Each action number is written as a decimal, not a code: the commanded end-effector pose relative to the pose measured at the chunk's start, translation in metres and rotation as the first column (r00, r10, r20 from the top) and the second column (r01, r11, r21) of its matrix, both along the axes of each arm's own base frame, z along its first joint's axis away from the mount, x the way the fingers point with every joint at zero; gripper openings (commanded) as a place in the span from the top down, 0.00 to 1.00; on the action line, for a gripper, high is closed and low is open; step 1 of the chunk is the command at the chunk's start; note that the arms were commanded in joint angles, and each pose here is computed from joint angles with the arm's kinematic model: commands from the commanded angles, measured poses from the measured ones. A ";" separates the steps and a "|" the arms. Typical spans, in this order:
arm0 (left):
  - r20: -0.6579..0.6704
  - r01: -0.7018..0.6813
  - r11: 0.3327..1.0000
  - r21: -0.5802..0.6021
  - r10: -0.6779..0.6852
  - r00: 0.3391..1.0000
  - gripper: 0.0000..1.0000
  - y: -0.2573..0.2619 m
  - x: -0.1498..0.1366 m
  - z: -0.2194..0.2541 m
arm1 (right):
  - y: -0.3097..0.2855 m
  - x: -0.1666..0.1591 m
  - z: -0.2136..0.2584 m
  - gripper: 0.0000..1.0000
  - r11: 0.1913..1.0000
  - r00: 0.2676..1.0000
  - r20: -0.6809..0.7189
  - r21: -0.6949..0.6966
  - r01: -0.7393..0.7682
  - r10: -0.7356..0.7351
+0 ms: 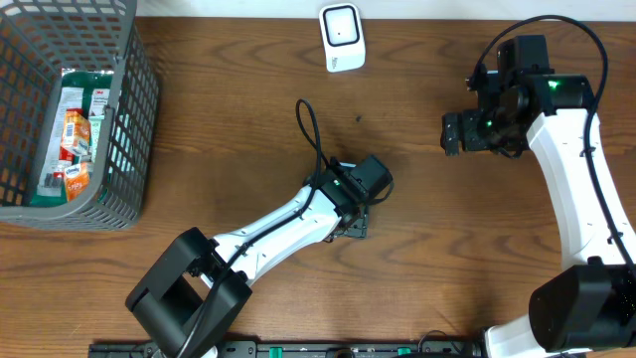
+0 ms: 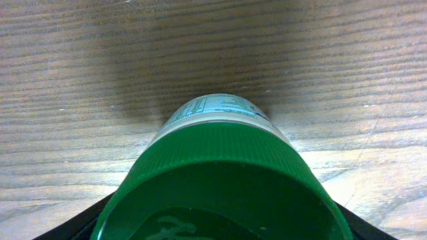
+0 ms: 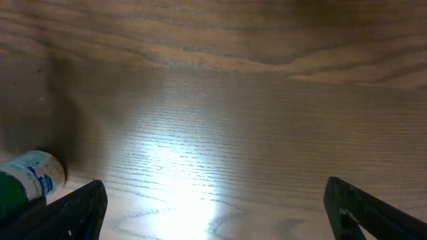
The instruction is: Scan the item barcode
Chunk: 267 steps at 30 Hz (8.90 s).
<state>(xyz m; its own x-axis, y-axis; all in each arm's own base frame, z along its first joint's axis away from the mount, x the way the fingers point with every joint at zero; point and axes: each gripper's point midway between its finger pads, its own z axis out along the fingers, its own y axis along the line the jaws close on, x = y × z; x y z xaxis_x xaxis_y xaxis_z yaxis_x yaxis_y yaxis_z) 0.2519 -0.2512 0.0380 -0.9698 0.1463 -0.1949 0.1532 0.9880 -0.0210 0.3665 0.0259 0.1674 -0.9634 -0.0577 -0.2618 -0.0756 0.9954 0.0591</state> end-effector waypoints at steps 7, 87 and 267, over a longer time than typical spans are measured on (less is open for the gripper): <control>-0.008 0.037 0.998 0.047 -0.036 0.999 0.24 0.008 -0.002 -0.006 | -0.008 0.004 0.005 0.01 1.000 1.000 0.018 -0.009 0.006 -0.006; -0.001 0.115 0.993 0.040 -0.115 0.993 0.33 0.006 -0.004 -0.014 | -0.008 0.004 0.005 0.01 1.000 1.000 0.018 -0.009 0.006 -0.006; 0.474 -0.636 0.757 -0.151 0.620 0.625 0.05 0.259 0.056 0.321 | 0.163 -0.068 -0.090 0.01 0.978 0.987 -0.123 0.167 0.123 -0.103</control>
<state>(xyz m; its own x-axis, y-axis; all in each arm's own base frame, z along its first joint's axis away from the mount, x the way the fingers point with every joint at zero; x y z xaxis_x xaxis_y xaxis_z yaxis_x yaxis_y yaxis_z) 0.3098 0.0029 0.3528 -0.6345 -0.4401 -0.6354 -0.5066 0.8577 -0.0881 0.2925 0.1604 0.0515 -0.9742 0.1786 -0.1380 0.1654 0.9809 0.1024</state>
